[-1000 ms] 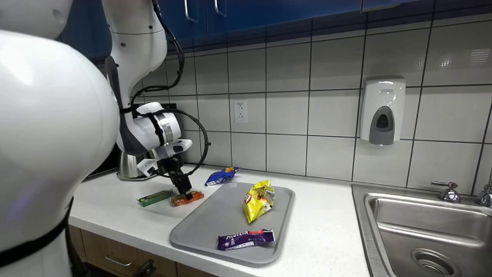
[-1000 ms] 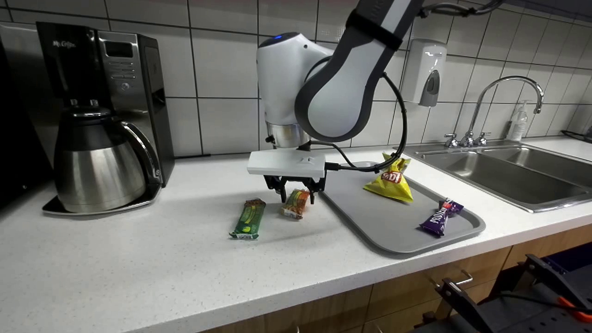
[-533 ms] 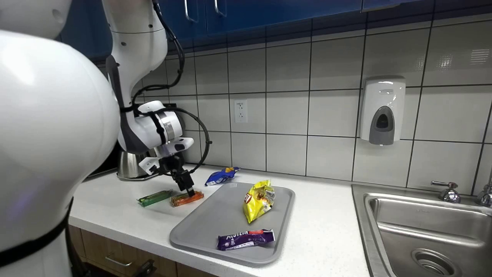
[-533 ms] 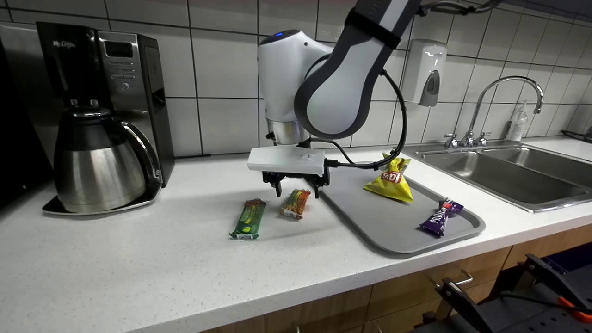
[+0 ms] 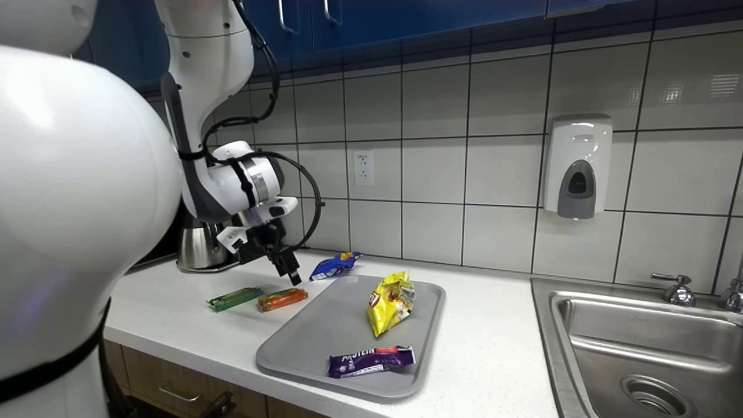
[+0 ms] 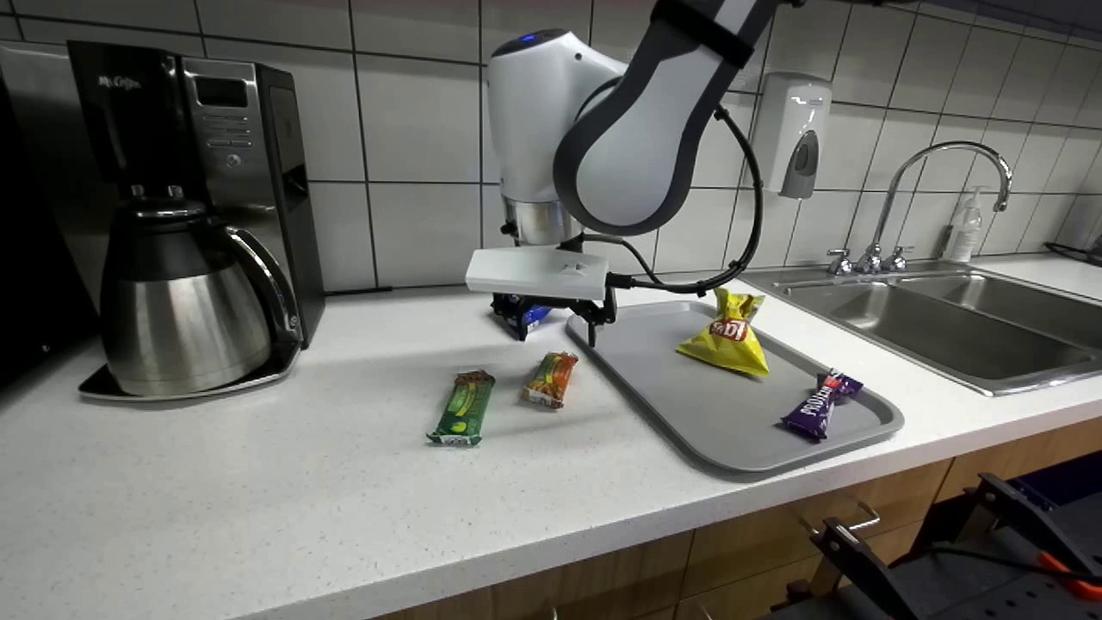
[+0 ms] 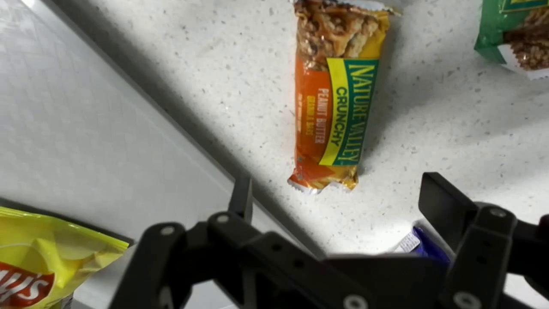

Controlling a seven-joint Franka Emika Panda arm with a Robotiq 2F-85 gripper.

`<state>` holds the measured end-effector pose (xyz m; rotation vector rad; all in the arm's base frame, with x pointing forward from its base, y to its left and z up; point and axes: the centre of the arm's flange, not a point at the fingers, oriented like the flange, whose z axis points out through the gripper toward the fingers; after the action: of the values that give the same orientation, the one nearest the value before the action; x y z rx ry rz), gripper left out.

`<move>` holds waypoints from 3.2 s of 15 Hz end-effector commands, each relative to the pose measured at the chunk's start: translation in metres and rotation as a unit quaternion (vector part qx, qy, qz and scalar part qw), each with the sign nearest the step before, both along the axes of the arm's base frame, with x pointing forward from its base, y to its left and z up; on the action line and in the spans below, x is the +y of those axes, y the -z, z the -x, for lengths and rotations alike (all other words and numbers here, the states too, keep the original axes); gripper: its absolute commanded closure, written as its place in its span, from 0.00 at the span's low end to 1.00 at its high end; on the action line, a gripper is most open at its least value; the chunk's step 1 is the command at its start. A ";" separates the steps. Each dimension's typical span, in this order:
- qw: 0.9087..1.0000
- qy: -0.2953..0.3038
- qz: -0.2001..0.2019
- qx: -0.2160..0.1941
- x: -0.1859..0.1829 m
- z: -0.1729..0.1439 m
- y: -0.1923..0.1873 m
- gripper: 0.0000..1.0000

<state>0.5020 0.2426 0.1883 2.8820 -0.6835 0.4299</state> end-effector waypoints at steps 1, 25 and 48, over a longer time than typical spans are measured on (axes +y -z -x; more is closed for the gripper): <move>1.000 0.007 0.002 -0.009 -0.014 0.009 -0.026 0.00; 0.998 0.043 0.022 0.031 -0.156 0.043 -0.040 0.00; 0.987 0.148 0.035 0.045 -0.202 0.085 -0.054 0.00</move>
<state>0.4311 0.0418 0.2284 2.7039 -0.9767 0.2659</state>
